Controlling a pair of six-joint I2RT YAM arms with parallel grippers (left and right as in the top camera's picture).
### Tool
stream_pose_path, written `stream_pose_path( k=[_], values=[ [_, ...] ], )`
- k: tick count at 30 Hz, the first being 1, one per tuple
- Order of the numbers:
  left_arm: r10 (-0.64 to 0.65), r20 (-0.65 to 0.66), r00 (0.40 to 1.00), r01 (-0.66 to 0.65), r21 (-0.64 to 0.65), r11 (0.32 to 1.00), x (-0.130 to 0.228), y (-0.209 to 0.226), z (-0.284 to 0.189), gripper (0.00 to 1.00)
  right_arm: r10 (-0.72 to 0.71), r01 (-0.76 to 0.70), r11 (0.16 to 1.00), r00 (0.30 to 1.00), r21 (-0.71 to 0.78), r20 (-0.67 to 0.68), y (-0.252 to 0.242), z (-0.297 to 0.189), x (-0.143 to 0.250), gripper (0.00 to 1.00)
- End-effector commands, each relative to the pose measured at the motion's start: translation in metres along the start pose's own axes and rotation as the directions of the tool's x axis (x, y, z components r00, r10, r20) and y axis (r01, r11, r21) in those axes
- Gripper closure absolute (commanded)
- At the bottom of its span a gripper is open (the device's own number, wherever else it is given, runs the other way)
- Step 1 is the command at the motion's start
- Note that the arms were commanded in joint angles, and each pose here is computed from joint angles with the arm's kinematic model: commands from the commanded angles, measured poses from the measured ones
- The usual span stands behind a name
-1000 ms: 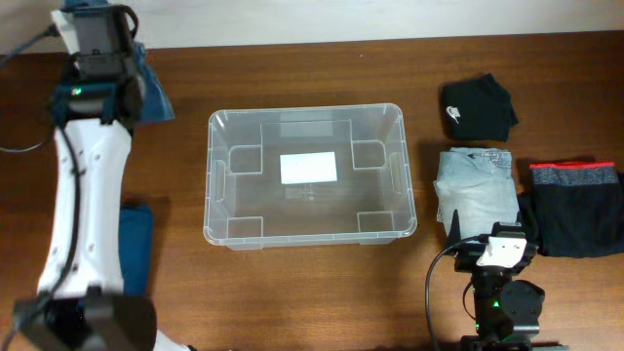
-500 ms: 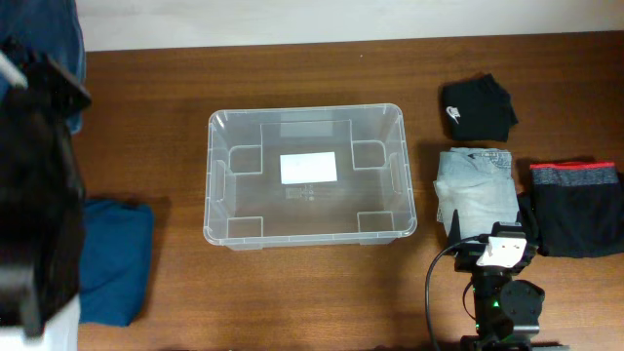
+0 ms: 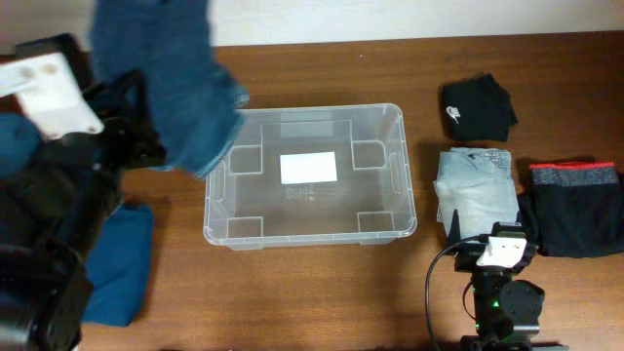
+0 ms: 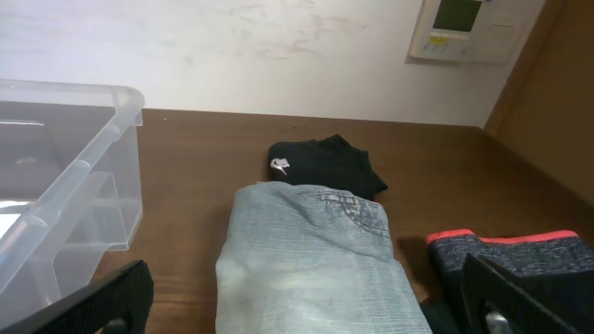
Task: Pack container
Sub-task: 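Lift the blue jeans with the left gripper toward the box, then lower the blue jeans into the box's left side and release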
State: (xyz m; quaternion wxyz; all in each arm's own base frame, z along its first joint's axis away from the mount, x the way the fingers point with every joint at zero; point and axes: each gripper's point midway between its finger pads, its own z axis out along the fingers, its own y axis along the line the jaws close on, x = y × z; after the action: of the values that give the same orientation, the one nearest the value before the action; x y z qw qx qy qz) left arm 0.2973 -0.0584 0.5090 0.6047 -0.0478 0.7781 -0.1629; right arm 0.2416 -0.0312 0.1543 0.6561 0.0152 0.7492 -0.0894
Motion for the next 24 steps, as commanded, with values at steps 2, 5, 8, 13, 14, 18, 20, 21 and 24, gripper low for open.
stream_pose_path(
  k=[2, 5, 8, 13, 14, 18, 20, 21, 24],
  values=[
    [-0.038, 0.023, 0.999, 0.032, 0.228, 0.973, -0.015, -0.042, -0.019, 0.99, 0.003, -0.003, 1.000, 1.000, 0.030, -0.020, -0.006, 0.000, 0.004, 0.02],
    [-0.057, -0.049, 0.997, 0.071, 0.350, 0.934, -0.005, -0.064, -0.020, 0.99, 0.003, -0.003, 1.000, 1.000, 0.030, -0.020, -0.006, 0.000, 0.004, 0.02],
    [-0.062, -0.101, 0.993, 0.099, 0.420, 0.902, 0.002, -0.077, -0.021, 0.99, 0.003, -0.003, 1.000, 1.000, 0.030, -0.020, -0.006, 0.000, 0.004, 0.02],
    [-0.097, -0.165, 0.981, 0.163, 0.451, 0.878, 0.010, -0.087, -0.016, 0.99, 0.003, -0.003, 1.000, 1.000, 0.030, -0.020, -0.006, 0.000, 0.004, 0.02],
    [-0.094, -0.178, 0.979, 0.167, 0.458, 0.873, 0.013, -0.091, -0.015, 0.99, 0.003, -0.003, 1.000, 1.000, 0.030, -0.020, -0.006, 0.000, 0.004, 0.02],
    [-0.124, -0.273, 0.954, 0.232, 0.410, 0.882, 0.034, -0.094, -0.001, 0.99, 0.003, -0.003, 1.000, 1.000, 0.030, -0.020, -0.006, 0.000, 0.004, 0.02],
    [-0.158, -0.321, 0.934, 0.267, 0.331, 0.905, 0.047, -0.085, 0.013, 0.99, 0.003, -0.003, 1.000, 1.000, 0.030, -0.020, -0.006, 0.000, 0.004, 0.02],
    [-0.175, -0.350, 0.920, 0.286, 0.298, 0.910, 0.054, -0.081, 0.019, 0.99, 0.003, -0.003, 1.000, 1.000, 0.030, -0.020, -0.006, 0.000, 0.004, 0.02],
    [-0.190, -0.435, 0.880, 0.315, 0.233, 0.920, 0.078, -0.075, 0.040, 0.99, 0.003, -0.003, 1.000, 1.000, 0.030, -0.020, -0.006, 0.000, 0.004, 0.02]
  ],
)
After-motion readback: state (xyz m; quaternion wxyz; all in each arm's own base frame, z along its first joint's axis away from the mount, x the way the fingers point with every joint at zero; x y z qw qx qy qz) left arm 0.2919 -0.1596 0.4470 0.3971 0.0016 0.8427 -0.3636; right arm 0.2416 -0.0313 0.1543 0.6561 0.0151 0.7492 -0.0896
